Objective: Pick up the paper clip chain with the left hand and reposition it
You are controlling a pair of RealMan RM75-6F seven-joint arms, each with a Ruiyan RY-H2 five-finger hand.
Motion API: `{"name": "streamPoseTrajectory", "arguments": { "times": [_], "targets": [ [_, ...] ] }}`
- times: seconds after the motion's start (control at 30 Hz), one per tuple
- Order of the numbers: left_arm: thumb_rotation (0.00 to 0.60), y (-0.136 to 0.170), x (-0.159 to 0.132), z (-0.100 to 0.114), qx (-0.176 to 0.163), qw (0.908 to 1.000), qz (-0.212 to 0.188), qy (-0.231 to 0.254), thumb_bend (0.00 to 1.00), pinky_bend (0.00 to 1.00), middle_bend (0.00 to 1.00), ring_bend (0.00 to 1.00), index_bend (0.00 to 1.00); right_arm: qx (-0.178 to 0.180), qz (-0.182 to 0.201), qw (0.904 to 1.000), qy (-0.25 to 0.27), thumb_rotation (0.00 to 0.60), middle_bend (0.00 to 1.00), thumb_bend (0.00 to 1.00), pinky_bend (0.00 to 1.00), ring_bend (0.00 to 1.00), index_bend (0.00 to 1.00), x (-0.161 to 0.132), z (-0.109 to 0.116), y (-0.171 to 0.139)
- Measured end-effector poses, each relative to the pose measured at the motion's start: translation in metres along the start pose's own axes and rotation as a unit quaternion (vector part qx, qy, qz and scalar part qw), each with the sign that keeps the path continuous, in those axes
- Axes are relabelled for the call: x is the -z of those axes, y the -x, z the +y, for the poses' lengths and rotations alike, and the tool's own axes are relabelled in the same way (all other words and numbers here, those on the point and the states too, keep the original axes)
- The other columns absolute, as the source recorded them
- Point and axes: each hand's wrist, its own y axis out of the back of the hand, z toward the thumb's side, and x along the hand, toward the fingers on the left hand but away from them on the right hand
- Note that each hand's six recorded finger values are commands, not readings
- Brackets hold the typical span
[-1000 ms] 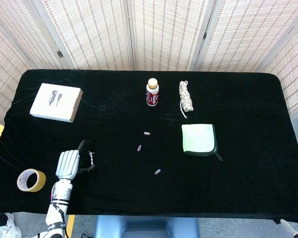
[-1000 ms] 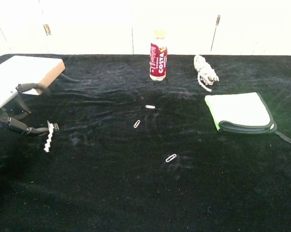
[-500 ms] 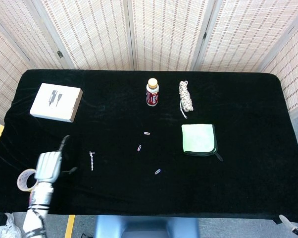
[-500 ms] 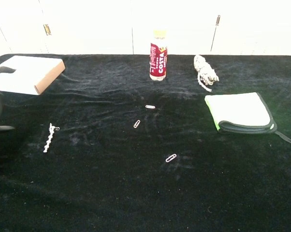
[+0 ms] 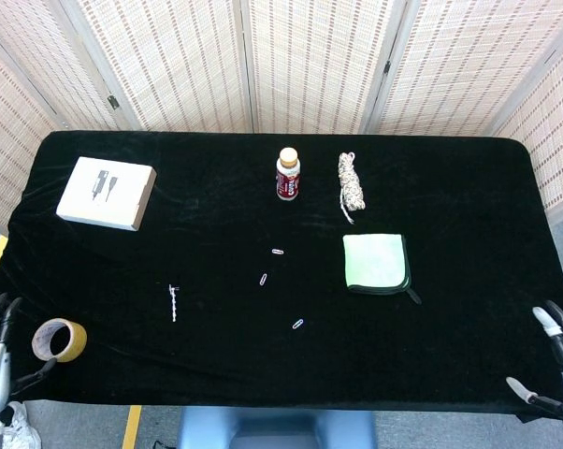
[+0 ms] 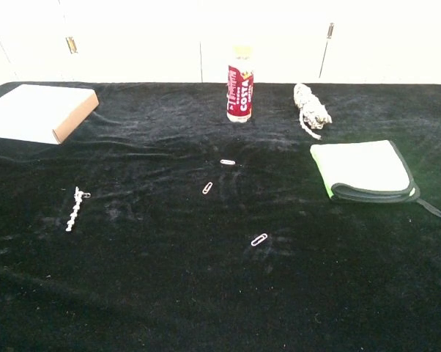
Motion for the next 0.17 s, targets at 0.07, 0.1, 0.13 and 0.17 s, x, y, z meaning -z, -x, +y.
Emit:
{"name": "streamPoseTrajectory", "arguments": {
  "times": [0.07, 0.1, 0.13, 0.17],
  "targets": [
    [0.600, 0.003, 0.000, 0.001, 0.000, 1.0000, -0.004, 0.001, 0.14, 0.00, 0.00, 0.00, 0.00, -0.007, 0.010, 0.9999, -0.006, 0.600, 0.00, 0.01, 0.00, 0.00, 0.00, -0.005, -0.003, 0.006],
    [0.600, 0.006, 0.000, 0.003, -0.002, 1.0000, -0.006, 0.002, 0.14, 0.00, 0.00, 0.00, 0.00, -0.009, 0.014, 0.9998, -0.008, 0.600, 0.00, 0.01, 0.00, 0.00, 0.00, -0.007, -0.004, 0.008],
    [0.600, 0.009, 0.001, 0.004, -0.005, 1.0000, -0.007, 0.003, 0.14, 0.00, 0.00, 0.00, 0.00, -0.012, 0.020, 0.9997, -0.011, 0.600, 0.00, 0.01, 0.00, 0.00, 0.00, -0.010, -0.005, 0.010],
    [0.600, 0.012, 0.002, 0.006, -0.007, 1.0000, -0.006, 0.003, 0.14, 0.00, 0.00, 0.00, 0.00, -0.015, 0.024, 0.9995, -0.013, 0.600, 0.00, 0.01, 0.00, 0.00, 0.00, -0.011, -0.007, 0.012]
  ]
}}
